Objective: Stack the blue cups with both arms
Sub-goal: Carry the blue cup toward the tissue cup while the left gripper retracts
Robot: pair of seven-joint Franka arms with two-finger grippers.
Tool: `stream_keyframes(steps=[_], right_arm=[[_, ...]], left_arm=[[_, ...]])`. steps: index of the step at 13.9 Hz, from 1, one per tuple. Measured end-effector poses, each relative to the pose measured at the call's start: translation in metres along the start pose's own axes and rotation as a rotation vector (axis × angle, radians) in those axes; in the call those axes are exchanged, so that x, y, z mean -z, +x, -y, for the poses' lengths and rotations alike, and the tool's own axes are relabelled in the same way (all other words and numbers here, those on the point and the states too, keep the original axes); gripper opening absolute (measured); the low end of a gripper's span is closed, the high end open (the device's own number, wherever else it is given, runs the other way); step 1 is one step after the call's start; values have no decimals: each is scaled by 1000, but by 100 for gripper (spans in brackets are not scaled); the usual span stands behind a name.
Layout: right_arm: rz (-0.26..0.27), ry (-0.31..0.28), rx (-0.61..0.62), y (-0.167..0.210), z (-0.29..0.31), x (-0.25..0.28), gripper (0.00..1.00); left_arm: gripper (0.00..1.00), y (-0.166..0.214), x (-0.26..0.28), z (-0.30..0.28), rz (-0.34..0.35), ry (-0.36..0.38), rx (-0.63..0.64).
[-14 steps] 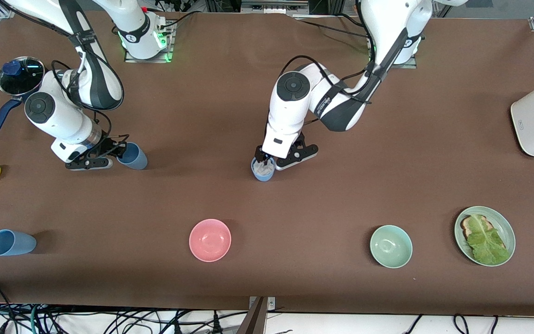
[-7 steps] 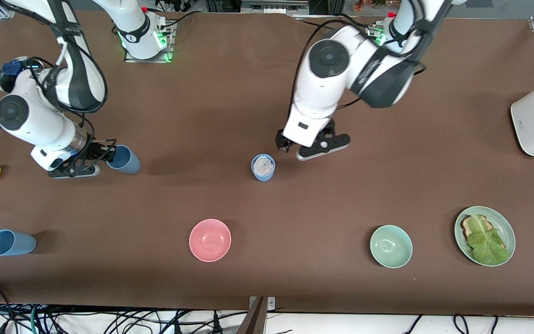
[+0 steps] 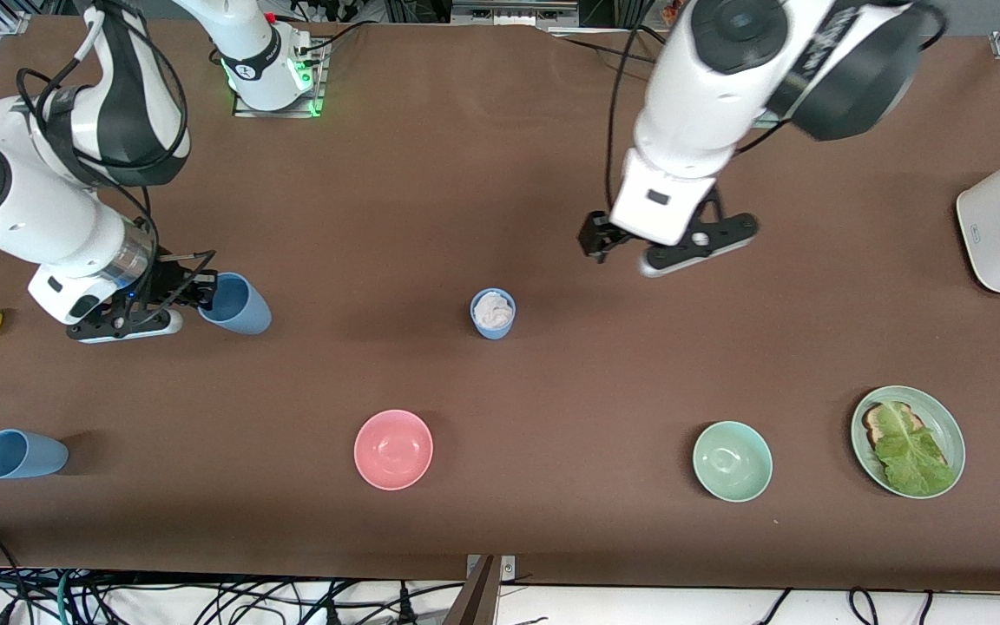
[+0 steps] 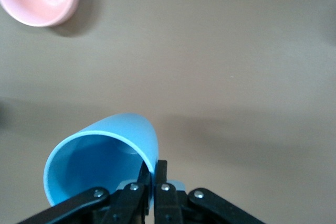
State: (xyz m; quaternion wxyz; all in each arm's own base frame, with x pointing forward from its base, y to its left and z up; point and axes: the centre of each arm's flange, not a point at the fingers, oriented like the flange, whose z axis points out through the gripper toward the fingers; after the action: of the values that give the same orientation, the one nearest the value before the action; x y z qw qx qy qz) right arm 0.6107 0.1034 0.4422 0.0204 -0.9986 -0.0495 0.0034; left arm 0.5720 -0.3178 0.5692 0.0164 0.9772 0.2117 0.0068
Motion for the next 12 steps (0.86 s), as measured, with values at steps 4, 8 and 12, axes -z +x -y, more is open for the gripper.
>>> stream_keyframes(steps=[4,8,12], right_arm=[[-4,13,-58,-4,92,23,5],[0,16,-118,-13,168,20,5],[12,15,-187,-21,241,1,5]], left_arm=[[100,60,26,64,-31,-12,-53],[100,98,48,131,-18,8,-188],[100,139,61,201,-29,28,-333]])
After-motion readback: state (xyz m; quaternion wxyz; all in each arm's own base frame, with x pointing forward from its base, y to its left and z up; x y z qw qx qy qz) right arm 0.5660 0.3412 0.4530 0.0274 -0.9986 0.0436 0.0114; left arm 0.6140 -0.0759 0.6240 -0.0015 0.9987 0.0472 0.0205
